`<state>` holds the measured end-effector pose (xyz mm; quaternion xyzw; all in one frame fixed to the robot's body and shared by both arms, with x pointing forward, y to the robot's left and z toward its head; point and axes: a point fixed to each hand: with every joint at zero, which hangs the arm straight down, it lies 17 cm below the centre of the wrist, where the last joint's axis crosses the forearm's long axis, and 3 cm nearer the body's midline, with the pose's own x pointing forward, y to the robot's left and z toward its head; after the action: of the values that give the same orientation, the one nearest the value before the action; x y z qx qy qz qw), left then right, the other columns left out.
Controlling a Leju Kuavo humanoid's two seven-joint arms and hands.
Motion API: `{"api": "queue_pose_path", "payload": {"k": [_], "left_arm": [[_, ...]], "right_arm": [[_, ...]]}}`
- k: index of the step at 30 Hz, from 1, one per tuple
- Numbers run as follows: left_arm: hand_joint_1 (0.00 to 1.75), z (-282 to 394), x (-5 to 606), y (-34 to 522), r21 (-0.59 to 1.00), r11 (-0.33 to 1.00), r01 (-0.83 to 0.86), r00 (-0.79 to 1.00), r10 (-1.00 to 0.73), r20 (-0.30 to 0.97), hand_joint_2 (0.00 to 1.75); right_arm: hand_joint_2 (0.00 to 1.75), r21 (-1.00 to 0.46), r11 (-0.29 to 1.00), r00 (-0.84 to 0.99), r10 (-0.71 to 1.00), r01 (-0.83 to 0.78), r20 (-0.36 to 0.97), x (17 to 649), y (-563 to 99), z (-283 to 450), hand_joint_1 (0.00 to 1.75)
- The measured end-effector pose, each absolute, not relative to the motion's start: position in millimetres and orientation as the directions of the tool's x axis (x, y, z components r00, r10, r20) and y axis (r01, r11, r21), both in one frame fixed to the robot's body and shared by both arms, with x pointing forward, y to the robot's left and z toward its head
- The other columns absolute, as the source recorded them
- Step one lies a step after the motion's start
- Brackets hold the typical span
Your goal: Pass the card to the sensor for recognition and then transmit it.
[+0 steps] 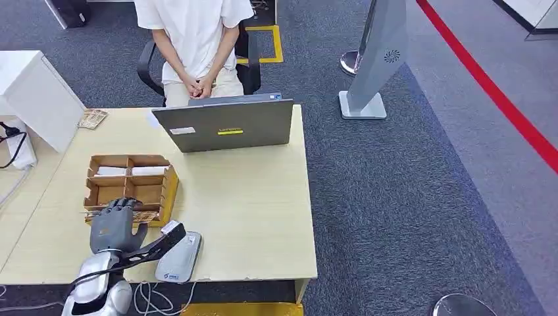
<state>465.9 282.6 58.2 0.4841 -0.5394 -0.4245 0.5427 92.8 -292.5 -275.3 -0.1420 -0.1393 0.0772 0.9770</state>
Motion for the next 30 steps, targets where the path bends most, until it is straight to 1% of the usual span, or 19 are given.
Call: {"api": "queue_pose_path", "payload": {"k": [16, 21, 26, 30], "left_arm": [[1.75, 59, 468, 281, 0.975, 0.214, -0.059, 0.042, -0.975, 0.216, 1.75], [1.75, 64, 467, 280, 0.974, 0.212, -0.082, 0.027, -0.976, 0.215, 1.75], [1.75, 87, 465, 279, 0.970, 0.204, -0.130, 0.027, -0.977, 0.209, 1.75], [1.75, 115, 468, 265, 0.968, 0.219, -0.123, -0.027, -0.976, 0.217, 1.75]], "right_arm": [[1.75, -0.297, 0.948, 0.948, 0.195, -0.116, 0.250, 93, -292, -275, 0.00], [1.75, -0.298, 0.948, 0.949, 0.194, -0.116, 0.248, 92, -292, -276, 0.00], [1.75, -0.297, 0.948, 0.952, 0.187, -0.110, 0.244, 91, -292, -276, 0.00], [1.75, -0.297, 0.950, 0.955, 0.174, -0.099, 0.240, 90, -293, -276, 0.00]]}}
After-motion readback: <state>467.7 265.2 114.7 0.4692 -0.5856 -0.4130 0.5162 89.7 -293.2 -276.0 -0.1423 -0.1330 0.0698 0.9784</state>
